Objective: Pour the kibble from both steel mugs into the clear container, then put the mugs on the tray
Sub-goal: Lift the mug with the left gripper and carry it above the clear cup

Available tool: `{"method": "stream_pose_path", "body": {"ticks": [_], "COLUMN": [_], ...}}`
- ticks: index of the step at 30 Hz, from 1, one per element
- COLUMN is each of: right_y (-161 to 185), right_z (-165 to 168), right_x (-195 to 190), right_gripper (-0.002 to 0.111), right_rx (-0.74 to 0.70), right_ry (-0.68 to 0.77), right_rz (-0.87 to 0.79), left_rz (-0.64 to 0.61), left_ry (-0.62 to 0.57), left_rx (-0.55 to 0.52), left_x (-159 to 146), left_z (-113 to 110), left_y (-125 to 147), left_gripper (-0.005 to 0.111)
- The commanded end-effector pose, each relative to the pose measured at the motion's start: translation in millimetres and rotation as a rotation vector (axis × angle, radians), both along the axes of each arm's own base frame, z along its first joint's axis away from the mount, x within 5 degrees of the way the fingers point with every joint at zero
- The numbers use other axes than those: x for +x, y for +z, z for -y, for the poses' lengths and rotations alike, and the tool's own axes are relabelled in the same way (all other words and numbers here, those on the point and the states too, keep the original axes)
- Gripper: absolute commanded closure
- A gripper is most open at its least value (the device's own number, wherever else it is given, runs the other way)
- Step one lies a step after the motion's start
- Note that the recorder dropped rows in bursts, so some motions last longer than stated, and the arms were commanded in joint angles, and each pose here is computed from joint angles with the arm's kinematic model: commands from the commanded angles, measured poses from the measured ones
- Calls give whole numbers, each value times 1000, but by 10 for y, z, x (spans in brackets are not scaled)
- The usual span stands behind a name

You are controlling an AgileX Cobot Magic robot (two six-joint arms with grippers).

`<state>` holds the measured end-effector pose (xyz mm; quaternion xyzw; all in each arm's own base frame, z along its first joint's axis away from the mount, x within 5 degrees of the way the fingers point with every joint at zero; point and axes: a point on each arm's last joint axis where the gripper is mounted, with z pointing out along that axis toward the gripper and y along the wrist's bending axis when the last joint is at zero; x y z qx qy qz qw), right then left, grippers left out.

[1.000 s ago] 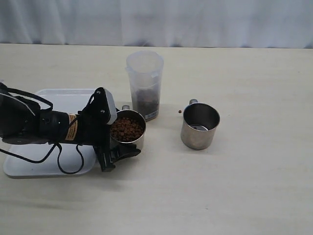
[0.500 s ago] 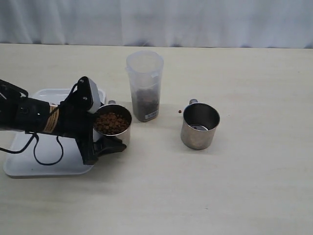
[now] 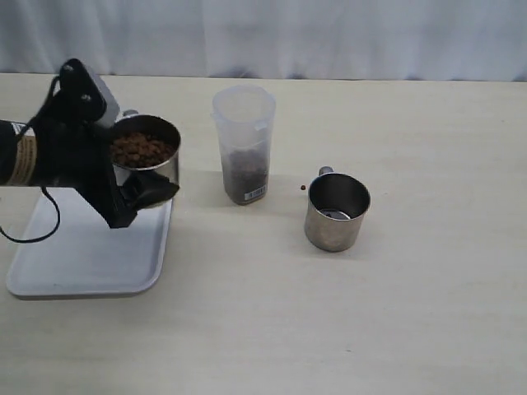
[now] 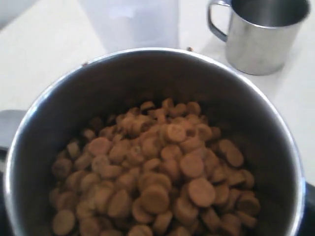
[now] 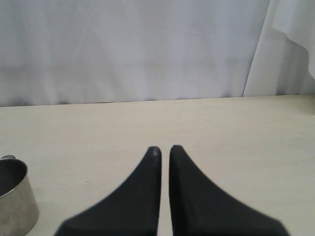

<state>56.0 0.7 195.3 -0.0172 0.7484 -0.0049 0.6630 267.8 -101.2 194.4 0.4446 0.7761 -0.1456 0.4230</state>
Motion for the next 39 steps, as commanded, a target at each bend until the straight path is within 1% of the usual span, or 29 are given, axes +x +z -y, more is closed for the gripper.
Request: {"method": "stream_pose_path", "body": {"ticks": [1, 4, 7, 9, 13, 16, 18, 23, 27, 30, 35, 39], "right_y": [-12, -12, -12, -12, -12, -12, -12, -12, -12, -12, -12, -12], "right_z": [5, 5, 5, 5, 5, 5, 5, 5, 5, 5, 5, 5], "right_x": [-2, -2, -2, -2, -2, -2, -2, -2, -2, -2, -2, -2], "right_gripper": [104, 104, 104, 104, 104, 104, 104, 104, 104, 104, 104, 104], "right_rx": [-3, -3, -3, -3, -3, -3, -3, -3, -3, -3, -3, -3], "right_ry": [-7, -7, -7, -7, -7, -7, -7, -7, -7, -7, -7, -7], "right_rz": [-2, -2, -2, -2, -2, -2, -2, -2, -2, -2, -2, -2], "left_rz": [105, 171, 238, 258, 254, 284, 308, 365, 417, 436, 473, 499], "left_ry": [163, 185, 180, 208, 204, 227, 212, 226, 178, 218, 209, 226], "left_rx": [-5, 49, 94, 131, 173, 191, 203, 330, 400, 432, 441, 483], "left_x": [-48, -28, 98, 209, 347, 431, 453, 541, 559, 629, 717, 795], "left_z": [-98, -26, 146, 208, 335, 383, 461, 628, 788, 835, 890, 900], "left_y": [318, 393, 518, 572, 515, 603, 648, 661, 639, 664, 713, 712], "left_gripper": [107, 107, 107, 107, 107, 107, 107, 107, 107, 107, 107, 107]}}
